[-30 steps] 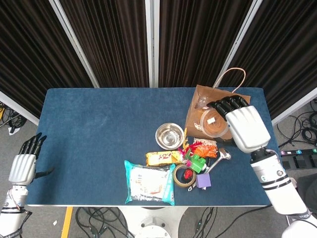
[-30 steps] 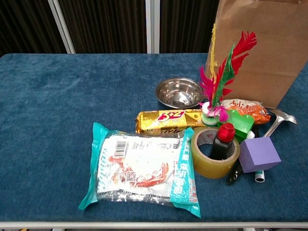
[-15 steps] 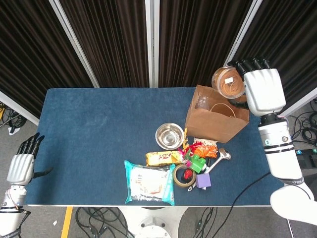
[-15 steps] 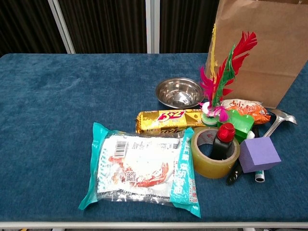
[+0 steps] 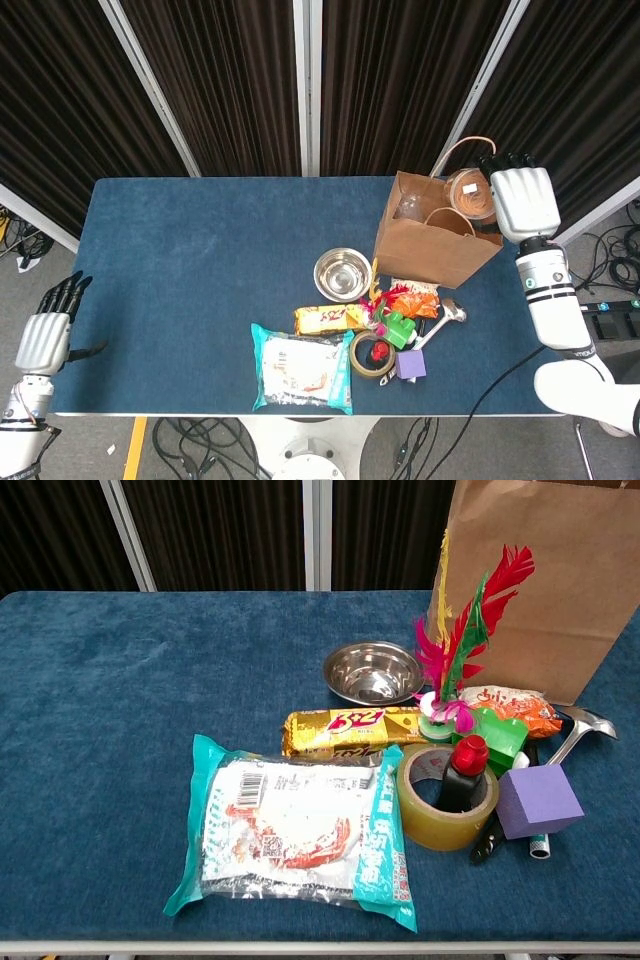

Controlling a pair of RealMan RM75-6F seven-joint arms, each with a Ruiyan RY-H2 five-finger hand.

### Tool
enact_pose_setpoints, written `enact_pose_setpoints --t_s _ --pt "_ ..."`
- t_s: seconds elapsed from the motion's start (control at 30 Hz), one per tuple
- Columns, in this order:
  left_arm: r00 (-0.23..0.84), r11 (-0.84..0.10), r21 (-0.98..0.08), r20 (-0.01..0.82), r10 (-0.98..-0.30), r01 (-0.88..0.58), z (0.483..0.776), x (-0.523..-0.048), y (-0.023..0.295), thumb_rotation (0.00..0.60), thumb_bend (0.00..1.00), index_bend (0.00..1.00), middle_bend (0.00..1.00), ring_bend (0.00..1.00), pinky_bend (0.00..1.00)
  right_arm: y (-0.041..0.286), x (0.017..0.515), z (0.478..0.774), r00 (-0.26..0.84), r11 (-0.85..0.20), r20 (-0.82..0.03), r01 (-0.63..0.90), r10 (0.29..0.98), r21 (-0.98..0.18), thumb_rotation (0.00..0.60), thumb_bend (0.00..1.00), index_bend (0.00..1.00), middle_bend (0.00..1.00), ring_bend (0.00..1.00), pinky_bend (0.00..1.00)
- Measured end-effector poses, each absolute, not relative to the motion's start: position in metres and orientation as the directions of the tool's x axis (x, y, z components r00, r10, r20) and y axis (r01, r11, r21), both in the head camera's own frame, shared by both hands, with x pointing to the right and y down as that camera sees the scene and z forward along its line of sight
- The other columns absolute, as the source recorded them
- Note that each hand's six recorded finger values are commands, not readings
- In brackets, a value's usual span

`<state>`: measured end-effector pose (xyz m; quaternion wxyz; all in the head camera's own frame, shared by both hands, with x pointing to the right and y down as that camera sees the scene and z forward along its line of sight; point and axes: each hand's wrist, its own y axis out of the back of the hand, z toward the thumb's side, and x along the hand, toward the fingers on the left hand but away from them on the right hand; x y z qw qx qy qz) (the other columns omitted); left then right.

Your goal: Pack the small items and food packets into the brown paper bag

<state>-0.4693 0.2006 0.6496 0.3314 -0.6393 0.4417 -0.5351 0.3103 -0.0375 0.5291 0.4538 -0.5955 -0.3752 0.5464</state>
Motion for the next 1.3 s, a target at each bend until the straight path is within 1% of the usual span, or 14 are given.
enact_pose_setpoints --t_s 0.07,0.13,0.3,0.5,0.67,0.77,0.87,0.97,1.0,1.1,1.2,1.3 --pt "0.037 -0.390 -0.896 0.392 -0.919 -0.211 0.650 -0.469 0.200 0.600 0.13 0.08 0.06 0.00 0.12 -0.036 0.310 0.533 0.123 -0.322 -0.323 -0.036 0.938 -0.946 0.600 0.03 0.22 0.37 0.21 0.20" --pt "0.037 -0.392 -0.895 0.394 -0.919 -0.213 0.651 -0.468 0.200 0.600 0.13 0.08 0.06 0.00 0.12 -0.035 0.310 0.535 0.126 -0.339 -0.340 -0.026 0.932 -0.940 0.600 0.00 0.18 0.32 0.17 0.18" --pt "0.038 -0.395 -0.892 0.397 -0.917 -0.219 0.652 -0.467 0.201 0.600 0.13 0.08 0.06 0.00 0.12 -0.033 0.315 0.537 0.120 -0.392 -0.392 -0.027 0.912 -0.920 0.600 0.00 0.10 0.23 0.09 0.10" --pt "0.035 -0.390 -0.894 0.393 -0.919 -0.221 0.651 -0.468 0.200 0.600 0.13 0.08 0.06 0.00 0.12 -0.033 0.319 0.537 0.102 -0.418 -0.417 -0.018 0.903 -0.908 0.600 0.00 0.08 0.21 0.06 0.08" --pt "0.034 -0.388 -0.895 0.391 -0.920 -0.220 0.650 -0.469 0.200 0.600 0.13 0.08 0.06 0.00 0.12 -0.034 0.318 0.533 0.106 -0.407 -0.405 -0.008 0.908 -0.913 0.600 0.00 0.07 0.21 0.06 0.07" --pt "0.036 -0.390 -0.895 0.392 -0.919 -0.218 0.650 -0.468 0.201 0.600 0.13 0.08 0.06 0.00 0.12 -0.038 0.313 0.522 0.119 -0.364 -0.359 0.022 0.926 -0.931 0.600 0.00 0.07 0.21 0.07 0.07" --pt "0.038 -0.390 -0.895 0.392 -0.919 -0.216 0.650 -0.467 0.200 0.600 0.13 0.08 0.06 0.00 0.12 -0.045 0.305 0.502 0.138 -0.283 -0.273 0.064 0.952 -0.957 0.600 0.00 0.07 0.21 0.07 0.07" --pt "0.040 -0.390 -0.895 0.391 -0.919 -0.216 0.650 -0.466 0.200 0.600 0.13 0.08 0.06 0.00 0.12 -0.053 0.294 0.473 0.160 -0.166 -0.147 0.119 0.976 -0.979 0.600 0.00 0.07 0.21 0.07 0.07" --pt "0.041 -0.391 -0.895 0.392 -0.919 -0.216 0.650 -0.466 0.200 0.600 0.13 0.08 0.06 0.00 0.12 -0.056 0.289 0.459 0.170 -0.114 -0.088 0.150 0.982 -0.982 0.600 0.00 0.07 0.21 0.07 0.07" --pt "0.042 -0.392 -0.894 0.393 -0.919 -0.218 0.651 -0.465 0.200 0.600 0.13 0.08 0.06 0.00 0.12 -0.058 0.275 0.429 0.208 -0.011 0.039 0.233 0.977 -0.973 0.600 0.00 0.07 0.21 0.07 0.07" --pt "0.045 -0.390 -0.894 0.391 -0.919 -0.221 0.650 -0.463 0.199 0.600 0.13 0.08 0.06 0.00 0.12 -0.051 0.261 0.415 0.263 -0.004 0.082 0.312 0.961 -0.950 0.600 0.00 0.07 0.21 0.07 0.07" --pt "0.050 -0.384 -0.896 0.383 -0.922 -0.222 0.647 -0.462 0.199 0.600 0.13 0.08 0.06 0.00 0.12 -0.036 0.246 0.412 0.331 -0.068 0.060 0.362 0.942 -0.930 0.600 0.00 0.07 0.21 0.07 0.07"
